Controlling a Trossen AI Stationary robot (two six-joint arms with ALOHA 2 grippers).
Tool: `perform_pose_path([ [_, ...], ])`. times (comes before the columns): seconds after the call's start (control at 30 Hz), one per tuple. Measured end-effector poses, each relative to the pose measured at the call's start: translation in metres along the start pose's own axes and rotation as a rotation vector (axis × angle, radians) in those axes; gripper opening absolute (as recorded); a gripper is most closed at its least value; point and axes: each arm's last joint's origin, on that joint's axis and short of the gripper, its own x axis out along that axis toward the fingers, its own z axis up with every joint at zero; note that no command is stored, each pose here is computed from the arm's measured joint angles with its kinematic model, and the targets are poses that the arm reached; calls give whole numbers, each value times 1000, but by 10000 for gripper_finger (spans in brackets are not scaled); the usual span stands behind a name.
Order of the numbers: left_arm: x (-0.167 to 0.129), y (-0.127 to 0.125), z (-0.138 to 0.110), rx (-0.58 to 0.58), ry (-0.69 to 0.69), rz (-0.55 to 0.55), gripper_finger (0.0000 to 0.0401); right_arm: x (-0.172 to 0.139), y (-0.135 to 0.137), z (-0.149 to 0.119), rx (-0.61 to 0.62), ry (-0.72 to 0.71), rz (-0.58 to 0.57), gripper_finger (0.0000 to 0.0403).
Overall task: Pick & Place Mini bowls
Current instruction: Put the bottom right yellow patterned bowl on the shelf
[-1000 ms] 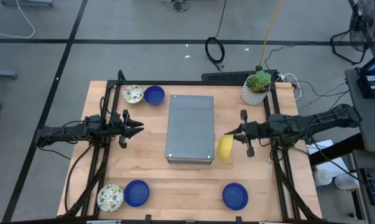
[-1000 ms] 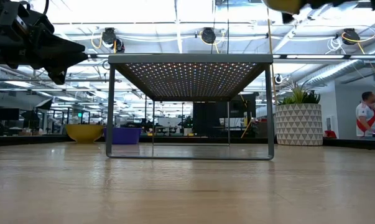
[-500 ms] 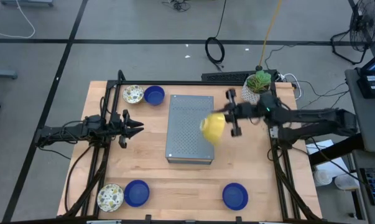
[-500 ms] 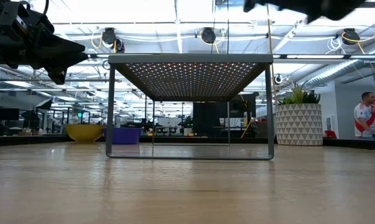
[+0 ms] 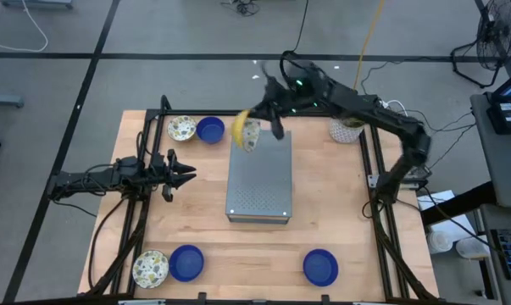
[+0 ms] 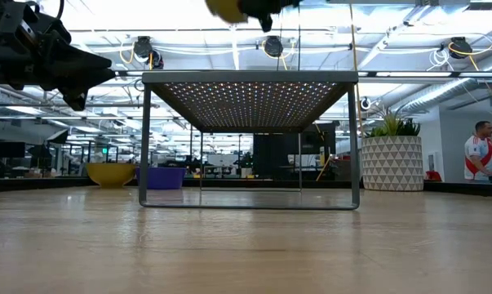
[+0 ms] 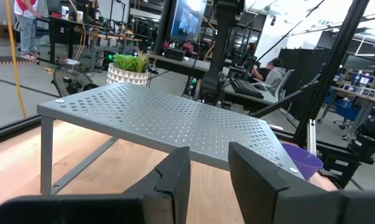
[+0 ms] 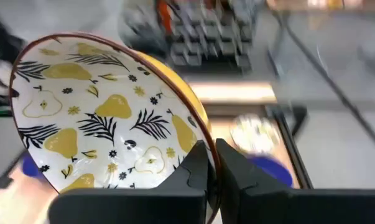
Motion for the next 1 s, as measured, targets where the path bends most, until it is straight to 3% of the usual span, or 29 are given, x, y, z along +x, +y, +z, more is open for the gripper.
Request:
perform_pose_path([
  [0.27, 0, 0, 0, 0, -1, 0, 113, 19, -36, -13, 215, 329, -131, 1],
  [0.7, 0, 0, 0, 0, 0, 0, 113, 3, -49, -62, 528, 739, -140, 1],
  [1.0, 0, 0, 0, 0, -1, -1, 113, 15, -60, -94, 593, 793, -157, 1],
])
